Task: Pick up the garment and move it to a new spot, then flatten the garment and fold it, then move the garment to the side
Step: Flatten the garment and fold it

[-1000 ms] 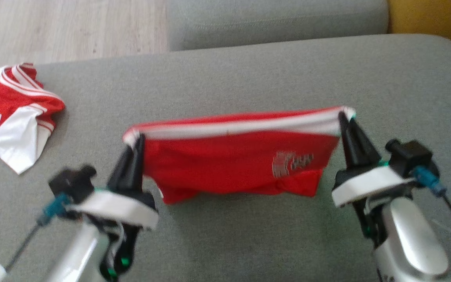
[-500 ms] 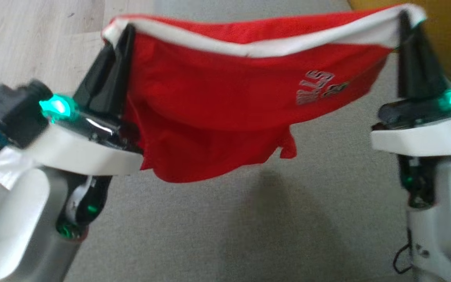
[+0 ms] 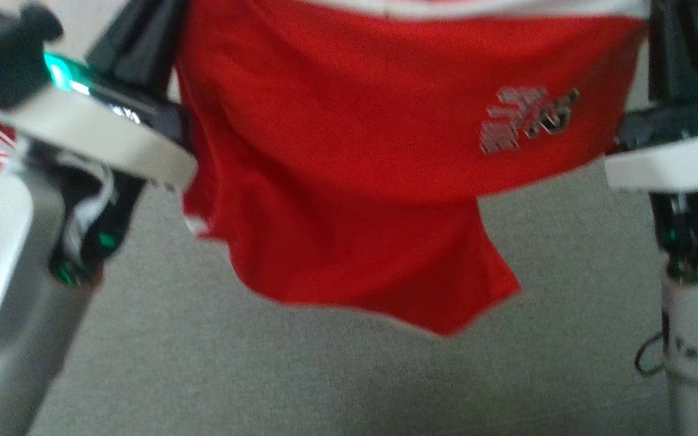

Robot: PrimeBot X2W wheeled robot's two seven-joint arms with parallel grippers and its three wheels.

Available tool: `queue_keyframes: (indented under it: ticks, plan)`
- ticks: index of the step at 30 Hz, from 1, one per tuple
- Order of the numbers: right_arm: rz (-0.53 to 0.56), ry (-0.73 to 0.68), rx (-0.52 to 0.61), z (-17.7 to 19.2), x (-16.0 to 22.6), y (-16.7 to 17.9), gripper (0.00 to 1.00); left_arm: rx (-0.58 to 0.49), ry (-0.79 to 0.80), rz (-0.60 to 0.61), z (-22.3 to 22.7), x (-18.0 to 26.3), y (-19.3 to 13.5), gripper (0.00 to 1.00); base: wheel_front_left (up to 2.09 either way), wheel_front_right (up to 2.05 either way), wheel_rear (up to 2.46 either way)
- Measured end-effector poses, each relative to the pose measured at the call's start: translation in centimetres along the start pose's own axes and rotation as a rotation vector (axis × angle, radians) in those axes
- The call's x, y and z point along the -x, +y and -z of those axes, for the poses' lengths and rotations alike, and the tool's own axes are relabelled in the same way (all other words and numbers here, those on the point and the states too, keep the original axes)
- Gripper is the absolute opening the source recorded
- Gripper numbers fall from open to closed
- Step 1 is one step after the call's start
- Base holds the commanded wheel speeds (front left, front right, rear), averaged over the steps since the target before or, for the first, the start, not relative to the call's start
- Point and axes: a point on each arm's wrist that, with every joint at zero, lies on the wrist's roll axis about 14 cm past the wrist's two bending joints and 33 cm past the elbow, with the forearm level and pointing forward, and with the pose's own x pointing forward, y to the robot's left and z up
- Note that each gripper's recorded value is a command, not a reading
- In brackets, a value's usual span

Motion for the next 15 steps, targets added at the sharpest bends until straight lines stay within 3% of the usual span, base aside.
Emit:
queue_keyframes:
  ticks: [5,7,15]
  plan:
    - [-0.014,0.094,0.006,5.1,-4.0,-0.6,0.0,-0.015,0.068,-0.04,2.9,-3.9,4.3,0.0,0.0,0.0,0.0]
    - [-0.024,0.084,0.041,7.0,-7.6,-0.9,0.0,-0.056,0.072,-0.058,4.0,-6.8,6.9,0.0,0.0,0.0,0.0]
    - [0.011,-0.069,0.098,7.8,-16.0,-2.7,0.0,-0.088,-0.161,-0.095,2.7,-14.4,11.5,0.0,0.0,0.0,0.0]
